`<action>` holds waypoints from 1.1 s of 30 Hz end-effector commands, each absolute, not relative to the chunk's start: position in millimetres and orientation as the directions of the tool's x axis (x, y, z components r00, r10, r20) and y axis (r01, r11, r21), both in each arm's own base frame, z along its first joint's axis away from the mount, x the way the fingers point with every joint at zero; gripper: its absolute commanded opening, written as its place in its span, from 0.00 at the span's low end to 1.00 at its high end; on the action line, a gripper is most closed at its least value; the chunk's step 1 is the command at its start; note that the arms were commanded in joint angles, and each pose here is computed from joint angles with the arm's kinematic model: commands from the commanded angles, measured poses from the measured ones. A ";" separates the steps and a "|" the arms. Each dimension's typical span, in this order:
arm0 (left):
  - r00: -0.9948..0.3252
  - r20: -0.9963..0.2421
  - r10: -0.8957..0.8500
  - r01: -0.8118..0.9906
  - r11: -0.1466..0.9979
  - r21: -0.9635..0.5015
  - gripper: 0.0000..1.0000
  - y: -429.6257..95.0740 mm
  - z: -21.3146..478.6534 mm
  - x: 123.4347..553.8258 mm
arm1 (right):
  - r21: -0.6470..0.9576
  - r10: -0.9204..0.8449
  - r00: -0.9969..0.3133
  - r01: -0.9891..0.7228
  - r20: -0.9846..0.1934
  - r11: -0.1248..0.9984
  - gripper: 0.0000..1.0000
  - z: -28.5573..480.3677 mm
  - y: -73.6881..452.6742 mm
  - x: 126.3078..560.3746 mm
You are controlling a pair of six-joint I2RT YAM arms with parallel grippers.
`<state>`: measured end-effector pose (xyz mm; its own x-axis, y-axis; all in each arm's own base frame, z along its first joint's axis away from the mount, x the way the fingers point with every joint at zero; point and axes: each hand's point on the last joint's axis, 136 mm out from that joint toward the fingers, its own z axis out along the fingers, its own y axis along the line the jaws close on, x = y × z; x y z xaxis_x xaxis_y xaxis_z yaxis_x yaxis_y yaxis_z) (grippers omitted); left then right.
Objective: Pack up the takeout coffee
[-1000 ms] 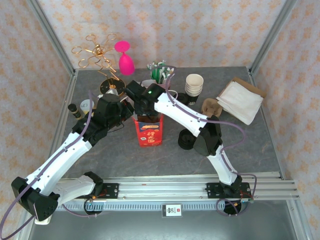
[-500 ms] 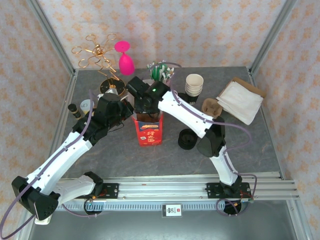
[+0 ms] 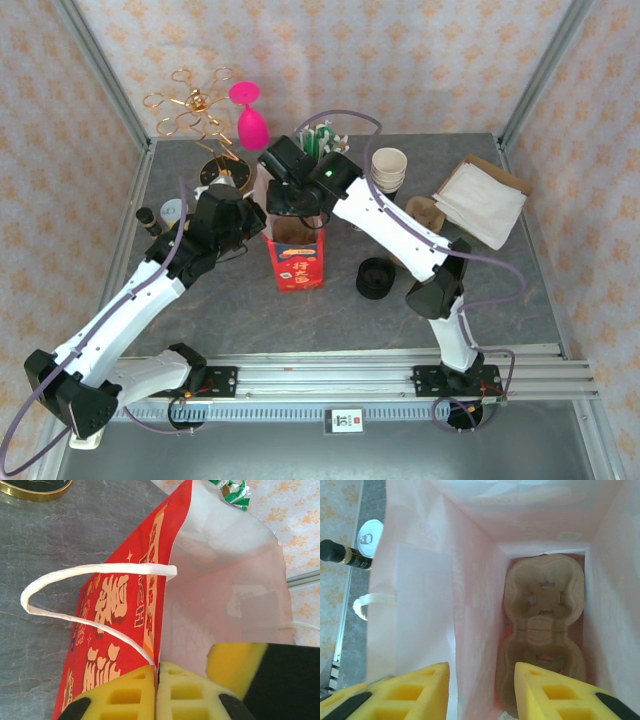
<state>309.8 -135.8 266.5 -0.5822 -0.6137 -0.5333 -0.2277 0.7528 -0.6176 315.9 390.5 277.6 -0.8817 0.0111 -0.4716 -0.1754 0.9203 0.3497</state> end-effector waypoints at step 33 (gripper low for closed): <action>-0.642 -0.667 -0.379 -0.080 0.898 -0.434 0.41 -133.2 318.9 318.5 | 0.372 0.238 -0.780 0.008 -0.579 0.928 0.51 336.4 187.2 380.2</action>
